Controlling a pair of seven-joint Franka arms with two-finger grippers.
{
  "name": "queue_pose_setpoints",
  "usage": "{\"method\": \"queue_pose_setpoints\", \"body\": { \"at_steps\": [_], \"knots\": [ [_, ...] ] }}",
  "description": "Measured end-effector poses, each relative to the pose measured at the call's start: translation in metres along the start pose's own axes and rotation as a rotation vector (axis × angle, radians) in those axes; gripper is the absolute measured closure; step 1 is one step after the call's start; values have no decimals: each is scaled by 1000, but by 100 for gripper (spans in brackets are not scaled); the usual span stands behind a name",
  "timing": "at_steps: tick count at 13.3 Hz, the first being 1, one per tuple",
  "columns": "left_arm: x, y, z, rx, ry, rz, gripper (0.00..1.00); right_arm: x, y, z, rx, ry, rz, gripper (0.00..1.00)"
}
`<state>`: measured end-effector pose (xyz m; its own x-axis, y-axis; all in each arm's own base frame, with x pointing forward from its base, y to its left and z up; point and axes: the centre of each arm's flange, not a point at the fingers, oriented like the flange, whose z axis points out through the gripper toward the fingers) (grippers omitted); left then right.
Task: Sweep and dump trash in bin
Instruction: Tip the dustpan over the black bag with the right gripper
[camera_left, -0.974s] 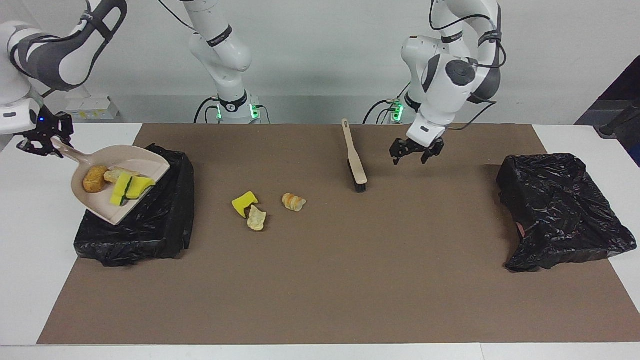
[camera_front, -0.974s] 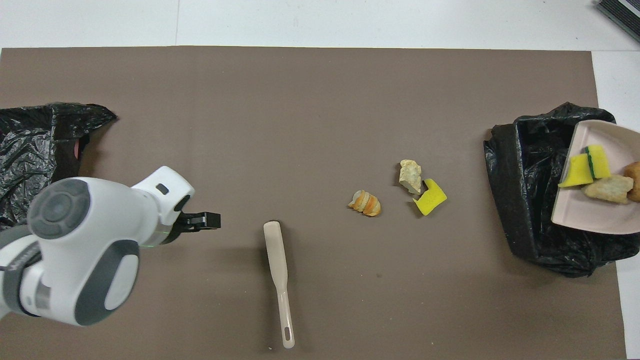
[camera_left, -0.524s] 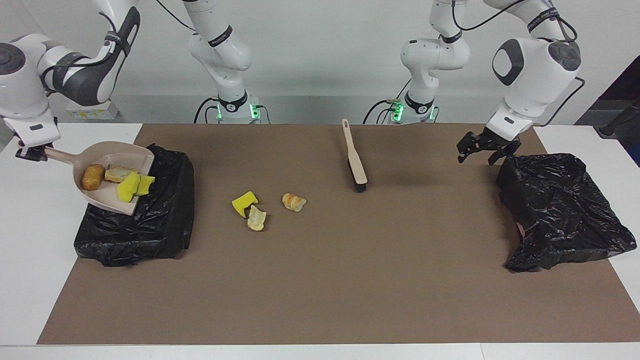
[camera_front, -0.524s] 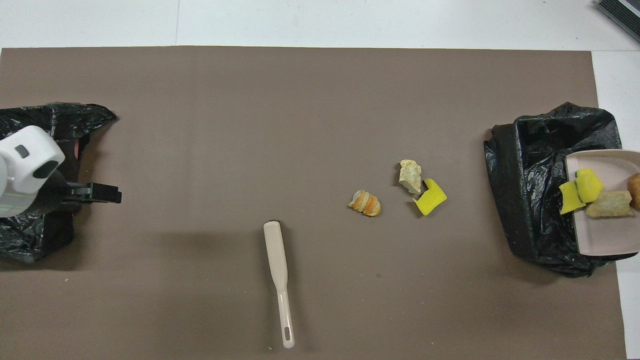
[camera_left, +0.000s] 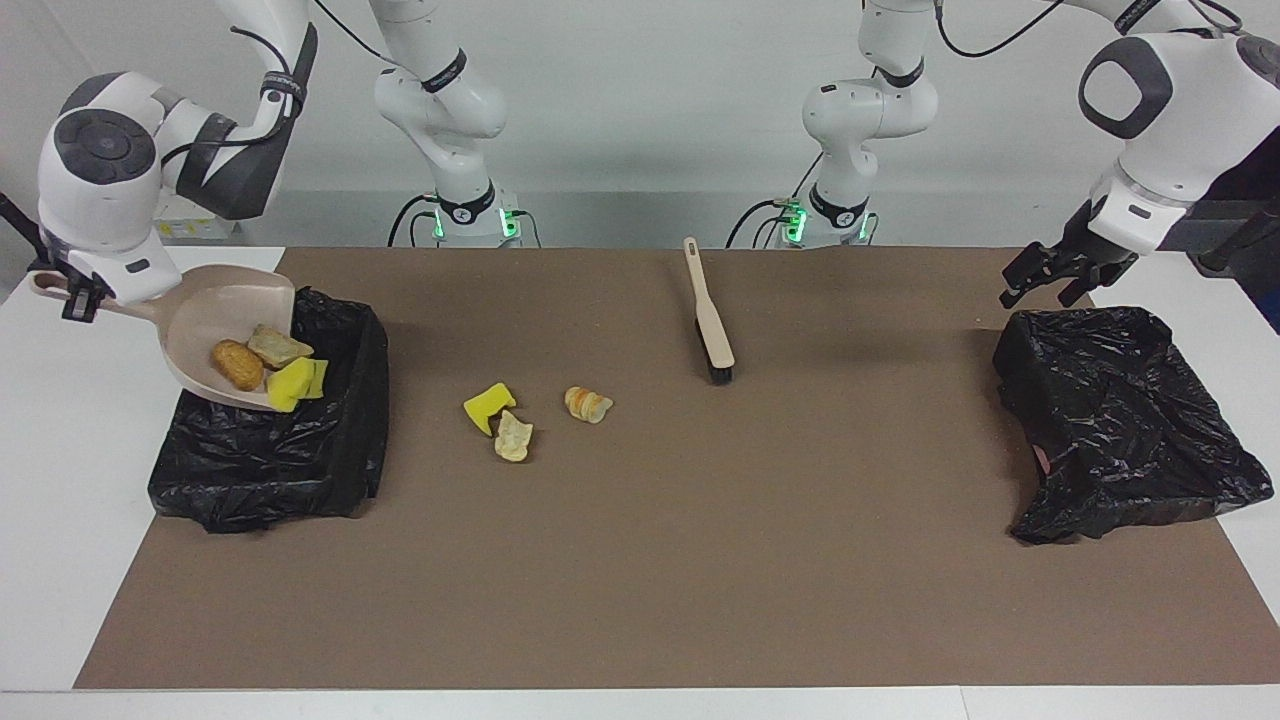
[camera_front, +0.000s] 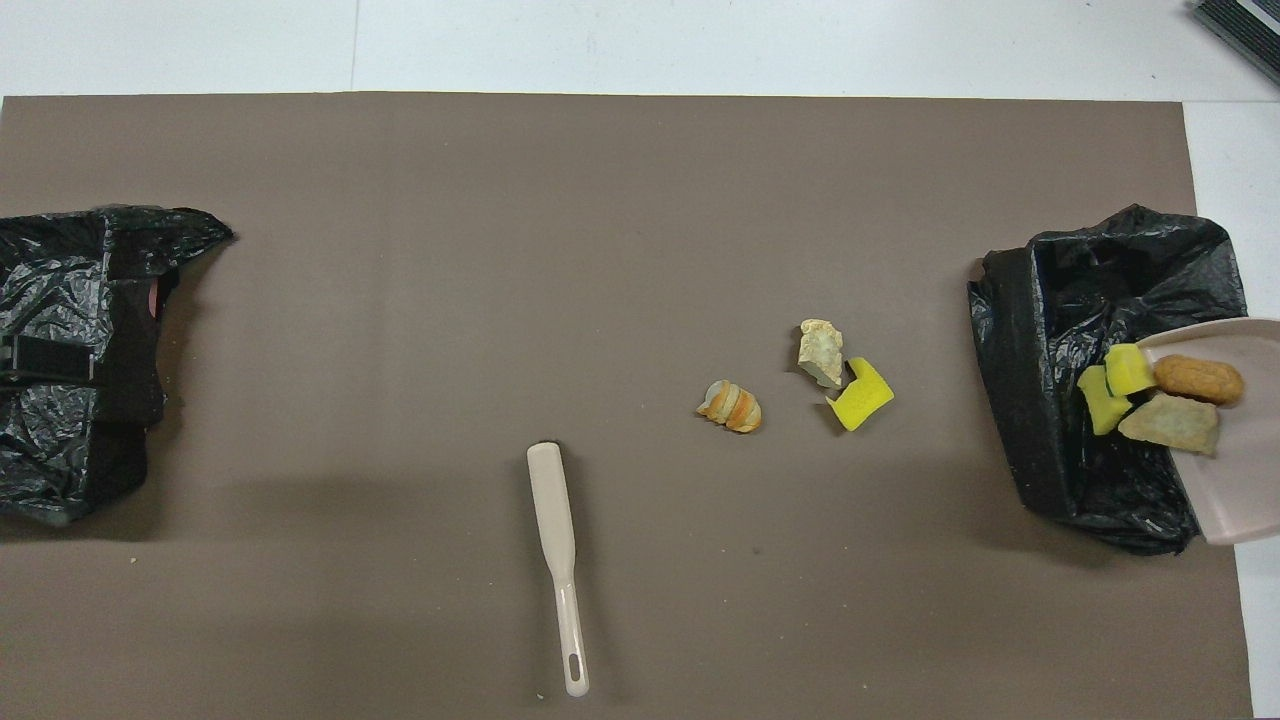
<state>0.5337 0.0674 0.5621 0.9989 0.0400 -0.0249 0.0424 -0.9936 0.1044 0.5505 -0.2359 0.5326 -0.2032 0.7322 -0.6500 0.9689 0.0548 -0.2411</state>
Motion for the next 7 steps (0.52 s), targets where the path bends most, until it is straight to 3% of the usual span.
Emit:
{"method": "queue_pose_setpoints", "body": {
  "at_steps": [3,7],
  "knots": [
    [10,19,-30,50,-30,40,0,-1,-12,-28,30,-63,-14,68],
    [8,43,-38,57,-51,0,0,0,-35,-68,55,-79,3,68]
  ]
}}
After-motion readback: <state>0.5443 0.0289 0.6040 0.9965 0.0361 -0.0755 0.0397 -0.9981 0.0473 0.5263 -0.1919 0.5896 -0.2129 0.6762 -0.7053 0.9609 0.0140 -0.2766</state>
